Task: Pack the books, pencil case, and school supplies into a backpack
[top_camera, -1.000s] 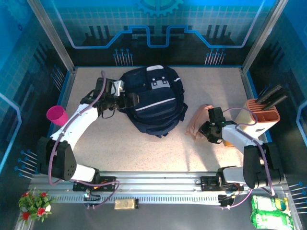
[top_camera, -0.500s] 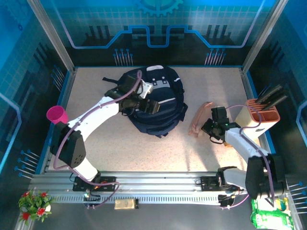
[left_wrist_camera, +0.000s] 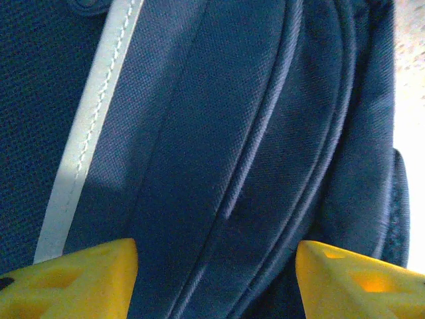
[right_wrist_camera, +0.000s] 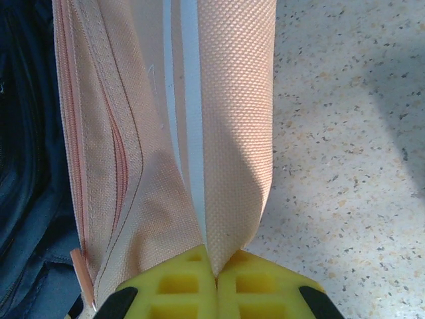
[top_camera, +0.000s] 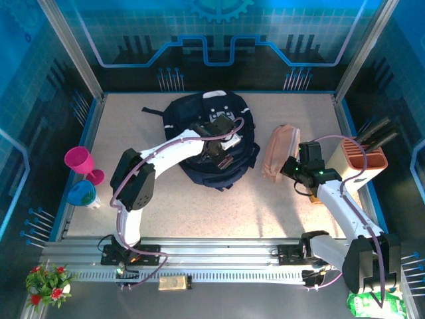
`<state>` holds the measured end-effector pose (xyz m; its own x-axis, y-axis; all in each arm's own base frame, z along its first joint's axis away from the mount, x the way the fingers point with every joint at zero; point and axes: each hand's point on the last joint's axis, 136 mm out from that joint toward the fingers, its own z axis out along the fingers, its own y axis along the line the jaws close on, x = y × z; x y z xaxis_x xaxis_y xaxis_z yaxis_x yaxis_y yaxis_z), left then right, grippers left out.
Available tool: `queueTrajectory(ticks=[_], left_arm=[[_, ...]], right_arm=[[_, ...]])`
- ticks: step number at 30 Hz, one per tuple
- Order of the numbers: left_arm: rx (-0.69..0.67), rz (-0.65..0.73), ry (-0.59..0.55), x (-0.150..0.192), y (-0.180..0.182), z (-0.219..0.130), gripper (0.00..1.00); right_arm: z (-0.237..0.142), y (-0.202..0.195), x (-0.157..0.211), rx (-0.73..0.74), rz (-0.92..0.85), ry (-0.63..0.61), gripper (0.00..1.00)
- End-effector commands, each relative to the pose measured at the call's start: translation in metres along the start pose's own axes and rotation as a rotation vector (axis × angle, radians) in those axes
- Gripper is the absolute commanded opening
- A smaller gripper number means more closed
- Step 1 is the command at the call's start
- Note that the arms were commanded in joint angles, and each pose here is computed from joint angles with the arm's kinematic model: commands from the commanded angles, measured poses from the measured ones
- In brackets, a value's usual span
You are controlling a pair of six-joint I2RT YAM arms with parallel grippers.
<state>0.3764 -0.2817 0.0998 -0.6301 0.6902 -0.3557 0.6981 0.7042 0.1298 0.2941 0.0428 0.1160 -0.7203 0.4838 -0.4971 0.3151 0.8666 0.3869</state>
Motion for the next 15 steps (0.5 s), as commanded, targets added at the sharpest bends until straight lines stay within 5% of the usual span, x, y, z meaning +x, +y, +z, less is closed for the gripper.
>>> queueTrajectory(ticks=[1,7,15], left_arm=[[-0.095,0.056,0.054,0.002,0.016,0.001,0.65],[-0.170,0.064,0.083,-0.001,0.029,0.008,0.59],[-0.245,0.003,-0.038,-0.026,0.045,-0.023,0.25]], right_arm=[[-0.009,0.012,-0.009,-0.061,0.000,-0.008,0.00],[-0.011,0.018,-0.011,-0.089,0.006,-0.008,0.00],[-0.020,0.020,-0.013,-0.101,0.003,-0.016,0.00]])
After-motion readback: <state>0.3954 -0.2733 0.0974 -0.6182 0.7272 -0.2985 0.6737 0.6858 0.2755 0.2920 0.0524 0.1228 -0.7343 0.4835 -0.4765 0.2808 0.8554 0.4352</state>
